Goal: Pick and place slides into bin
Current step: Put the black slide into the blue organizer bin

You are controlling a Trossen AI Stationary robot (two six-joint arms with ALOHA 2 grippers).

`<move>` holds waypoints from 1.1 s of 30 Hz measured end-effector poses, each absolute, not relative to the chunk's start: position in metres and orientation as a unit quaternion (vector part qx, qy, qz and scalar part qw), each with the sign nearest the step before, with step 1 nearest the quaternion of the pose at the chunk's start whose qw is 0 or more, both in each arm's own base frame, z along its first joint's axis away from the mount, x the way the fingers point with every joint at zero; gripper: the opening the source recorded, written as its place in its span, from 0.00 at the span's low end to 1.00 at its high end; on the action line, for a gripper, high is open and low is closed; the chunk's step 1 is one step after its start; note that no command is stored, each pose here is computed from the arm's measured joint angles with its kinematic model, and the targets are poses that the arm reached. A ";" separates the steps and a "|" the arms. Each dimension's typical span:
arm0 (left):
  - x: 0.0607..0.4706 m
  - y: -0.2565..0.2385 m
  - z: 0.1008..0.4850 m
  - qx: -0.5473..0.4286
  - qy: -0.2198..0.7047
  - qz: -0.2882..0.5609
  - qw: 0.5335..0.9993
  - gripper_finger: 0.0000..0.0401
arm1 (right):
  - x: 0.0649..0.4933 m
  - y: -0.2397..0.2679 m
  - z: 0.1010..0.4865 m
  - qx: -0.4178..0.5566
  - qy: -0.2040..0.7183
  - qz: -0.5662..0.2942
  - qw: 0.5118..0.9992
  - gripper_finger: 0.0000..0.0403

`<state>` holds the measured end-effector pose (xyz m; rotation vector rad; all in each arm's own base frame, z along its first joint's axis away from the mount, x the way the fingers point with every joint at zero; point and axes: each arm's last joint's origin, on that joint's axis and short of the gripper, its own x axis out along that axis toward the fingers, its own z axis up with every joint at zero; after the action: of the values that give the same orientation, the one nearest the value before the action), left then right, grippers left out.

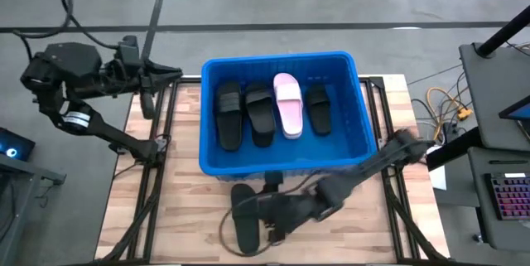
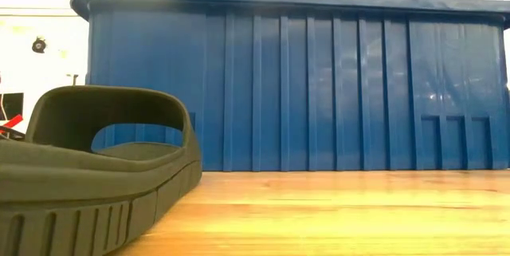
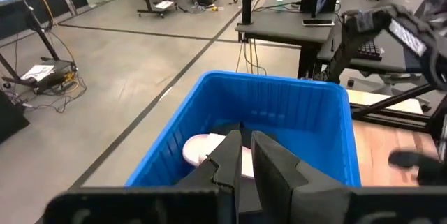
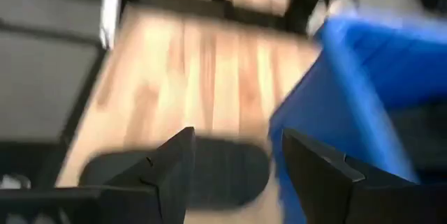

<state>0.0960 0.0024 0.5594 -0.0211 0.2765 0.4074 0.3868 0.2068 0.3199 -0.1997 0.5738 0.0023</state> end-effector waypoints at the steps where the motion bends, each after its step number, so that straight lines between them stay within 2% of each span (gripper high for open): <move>1: 0.094 0.003 0.559 -0.011 0.138 0.201 0.970 0.05 | 0.393 0.212 0.310 -0.094 0.304 -0.004 0.948 0.51; 6: 0.084 0.004 0.557 -0.009 0.149 0.197 0.969 0.05 | 0.420 0.233 0.267 -0.096 0.392 -0.025 0.914 0.50; 10: 0.082 0.004 0.554 -0.004 0.163 0.196 0.967 0.05 | 0.439 0.250 0.236 -0.116 0.417 -0.021 0.901 0.48; 15: 0.082 0.004 0.551 0.002 0.182 0.196 0.964 0.05 | 0.457 0.265 0.202 -0.159 0.425 -0.009 0.891 0.46; 21: 0.082 0.004 0.548 -0.006 0.192 0.197 0.961 0.05 | 0.464 0.265 0.171 -0.230 0.409 -0.125 0.874 0.42; 27: 0.084 0.003 0.548 -0.005 0.195 0.197 0.961 0.05 | 0.469 0.266 0.131 -0.284 0.442 -0.099 0.845 0.39; 33: 0.088 0.003 0.547 -0.004 0.200 0.197 0.960 0.05 | 0.468 0.264 0.131 -0.331 0.410 -0.165 0.834 0.31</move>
<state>0.0877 0.0030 0.5472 -0.0076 0.4046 0.3992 0.4682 0.2642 0.1309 -0.7018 0.8680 -0.3503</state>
